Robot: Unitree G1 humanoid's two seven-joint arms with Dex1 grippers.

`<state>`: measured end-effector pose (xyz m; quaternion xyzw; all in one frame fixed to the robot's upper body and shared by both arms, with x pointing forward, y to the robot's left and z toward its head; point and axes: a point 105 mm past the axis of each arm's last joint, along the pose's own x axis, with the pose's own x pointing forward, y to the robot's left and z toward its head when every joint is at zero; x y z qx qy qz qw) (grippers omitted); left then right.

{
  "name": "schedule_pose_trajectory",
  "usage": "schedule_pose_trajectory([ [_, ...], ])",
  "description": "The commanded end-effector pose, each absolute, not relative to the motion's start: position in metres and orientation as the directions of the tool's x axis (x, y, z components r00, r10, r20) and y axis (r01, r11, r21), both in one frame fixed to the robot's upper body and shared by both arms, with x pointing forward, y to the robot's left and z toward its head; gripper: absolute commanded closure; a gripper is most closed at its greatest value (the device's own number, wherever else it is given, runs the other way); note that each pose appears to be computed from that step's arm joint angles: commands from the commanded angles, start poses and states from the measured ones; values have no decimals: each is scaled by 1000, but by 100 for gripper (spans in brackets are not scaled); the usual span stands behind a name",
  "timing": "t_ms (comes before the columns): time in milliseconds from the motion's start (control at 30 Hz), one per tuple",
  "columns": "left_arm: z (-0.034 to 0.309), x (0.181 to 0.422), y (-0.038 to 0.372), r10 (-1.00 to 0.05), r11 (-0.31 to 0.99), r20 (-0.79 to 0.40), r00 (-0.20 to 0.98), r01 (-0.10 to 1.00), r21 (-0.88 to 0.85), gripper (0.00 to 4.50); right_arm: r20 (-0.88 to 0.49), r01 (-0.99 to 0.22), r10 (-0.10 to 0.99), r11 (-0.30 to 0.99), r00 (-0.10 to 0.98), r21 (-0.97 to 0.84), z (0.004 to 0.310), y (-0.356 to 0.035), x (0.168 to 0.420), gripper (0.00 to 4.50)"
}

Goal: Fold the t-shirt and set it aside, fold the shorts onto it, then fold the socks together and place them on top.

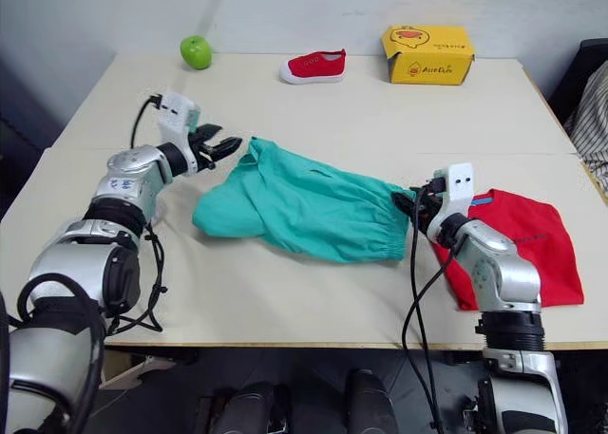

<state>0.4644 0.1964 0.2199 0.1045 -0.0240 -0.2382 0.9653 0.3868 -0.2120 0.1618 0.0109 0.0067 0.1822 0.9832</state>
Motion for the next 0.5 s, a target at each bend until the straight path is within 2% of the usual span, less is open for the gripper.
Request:
schedule_pose_trajectory([
  [33, 246, 456, 203, -507, 851, 126, 853, 471, 234, 125, 131, -331, 342, 938, 931, -100, 194, -224, 382, 79],
  [67, 249, 453, 203, -535, 834, 143, 833, 493, 250, 125, 158, -345, 362, 930, 919, -128, 199, -225, 377, 55],
  [100, 250, 443, 201, -609, 777, 146, 780, 548, 310, 125, 188, -377, 405, 911, 895, -170, 206, -224, 368, 12],
  [167, 246, 422, 195, -744, 624, 100, 661, 634, 456, 68, 206, -487, 544, 830, 813, -270, 215, -212, 345, 0],
  [233, 233, 400, 192, -839, 447, 1, 545, 688, 572, 3, 129, -593, 663, 727, 737, -345, 207, -196, 326, 0],
  [333, 210, 370, 192, -907, 237, -142, 397, 758, 607, 3, -31, -720, 787, 547, 616, -427, 183, -172, 298, 0],
  [400, 188, 351, 192, -915, 95, -267, 303, 804, 587, 3, -84, -760, 828, 463, 555, -456, 170, -159, 285, 0],
  [467, 177, 340, 191, -915, 35, -314, 253, 825, 564, 3, -114, -770, 837, 427, 535, -474, 159, -150, 279, 0],
  [500, 175, 339, 189, -915, 44, -305, 265, 815, 578, 3, -131, -760, 833, 411, 537, -503, 153, -146, 279, 0],
])
